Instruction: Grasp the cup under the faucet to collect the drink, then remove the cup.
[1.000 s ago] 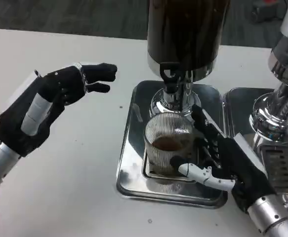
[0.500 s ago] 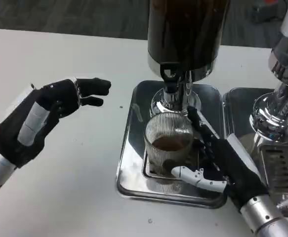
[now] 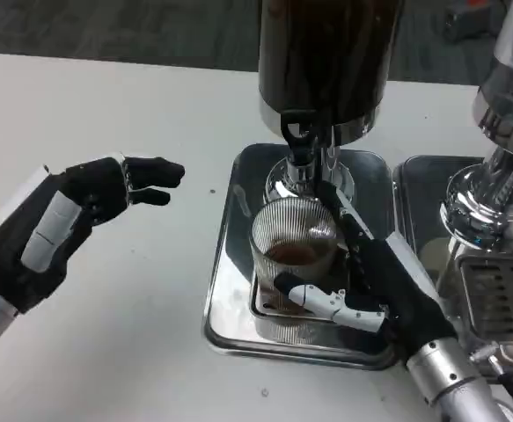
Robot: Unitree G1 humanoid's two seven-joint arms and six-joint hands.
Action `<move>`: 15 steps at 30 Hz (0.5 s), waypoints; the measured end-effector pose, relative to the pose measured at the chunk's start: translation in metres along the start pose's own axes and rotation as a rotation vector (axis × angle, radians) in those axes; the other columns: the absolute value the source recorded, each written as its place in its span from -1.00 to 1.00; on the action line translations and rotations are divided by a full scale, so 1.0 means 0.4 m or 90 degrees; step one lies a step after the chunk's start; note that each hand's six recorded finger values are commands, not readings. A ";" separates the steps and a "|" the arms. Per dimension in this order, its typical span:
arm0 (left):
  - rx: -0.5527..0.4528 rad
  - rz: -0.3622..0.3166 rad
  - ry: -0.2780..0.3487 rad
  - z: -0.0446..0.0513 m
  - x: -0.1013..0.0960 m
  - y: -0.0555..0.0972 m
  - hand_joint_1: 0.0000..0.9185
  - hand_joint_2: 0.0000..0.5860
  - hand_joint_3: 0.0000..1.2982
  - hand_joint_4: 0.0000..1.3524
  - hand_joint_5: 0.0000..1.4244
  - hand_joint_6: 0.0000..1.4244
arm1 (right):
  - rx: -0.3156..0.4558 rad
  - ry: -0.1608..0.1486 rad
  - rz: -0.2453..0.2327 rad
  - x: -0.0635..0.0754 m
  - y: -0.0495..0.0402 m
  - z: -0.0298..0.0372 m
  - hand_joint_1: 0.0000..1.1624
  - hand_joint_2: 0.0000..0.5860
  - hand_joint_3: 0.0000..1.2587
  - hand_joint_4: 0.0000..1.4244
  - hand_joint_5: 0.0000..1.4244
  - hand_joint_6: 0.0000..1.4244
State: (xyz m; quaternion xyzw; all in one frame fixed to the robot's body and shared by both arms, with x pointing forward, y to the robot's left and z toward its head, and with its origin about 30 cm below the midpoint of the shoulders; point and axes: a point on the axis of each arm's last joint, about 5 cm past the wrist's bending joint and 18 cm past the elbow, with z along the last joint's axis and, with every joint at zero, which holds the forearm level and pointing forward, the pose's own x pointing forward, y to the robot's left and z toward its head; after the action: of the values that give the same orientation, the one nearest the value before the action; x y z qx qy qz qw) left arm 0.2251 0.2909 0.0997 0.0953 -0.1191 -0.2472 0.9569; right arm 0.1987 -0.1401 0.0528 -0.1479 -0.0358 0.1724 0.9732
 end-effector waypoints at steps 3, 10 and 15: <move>0.003 0.004 0.005 0.002 -0.005 0.006 -1.00 -0.71 -0.25 -0.50 -0.60 -0.50 | 0.005 -0.004 -0.002 0.003 0.008 -0.004 0.30 -0.35 -0.97 -0.97 -0.86 -0.65; 0.004 0.013 0.008 0.003 -0.009 0.009 -1.00 -0.72 -0.23 -0.48 -0.57 -0.48 | 0.000 -0.015 -0.046 0.006 0.024 -0.009 0.37 -0.33 -0.72 -0.62 -0.46 -0.15; 0.002 0.022 0.017 -0.001 -0.017 0.010 -1.00 -0.68 -0.21 -0.44 -0.54 -0.46 | -0.015 -0.032 -0.087 0.003 0.049 -0.013 0.42 -0.35 -0.48 -0.30 -0.08 0.39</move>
State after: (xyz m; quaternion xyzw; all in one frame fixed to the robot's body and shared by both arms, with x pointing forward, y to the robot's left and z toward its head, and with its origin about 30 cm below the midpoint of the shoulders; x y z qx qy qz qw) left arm 0.2211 0.2979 0.0988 0.0977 -0.1085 -0.2290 0.9624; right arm 0.1939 -0.1235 0.0418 -0.1519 -0.0722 0.1085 0.9798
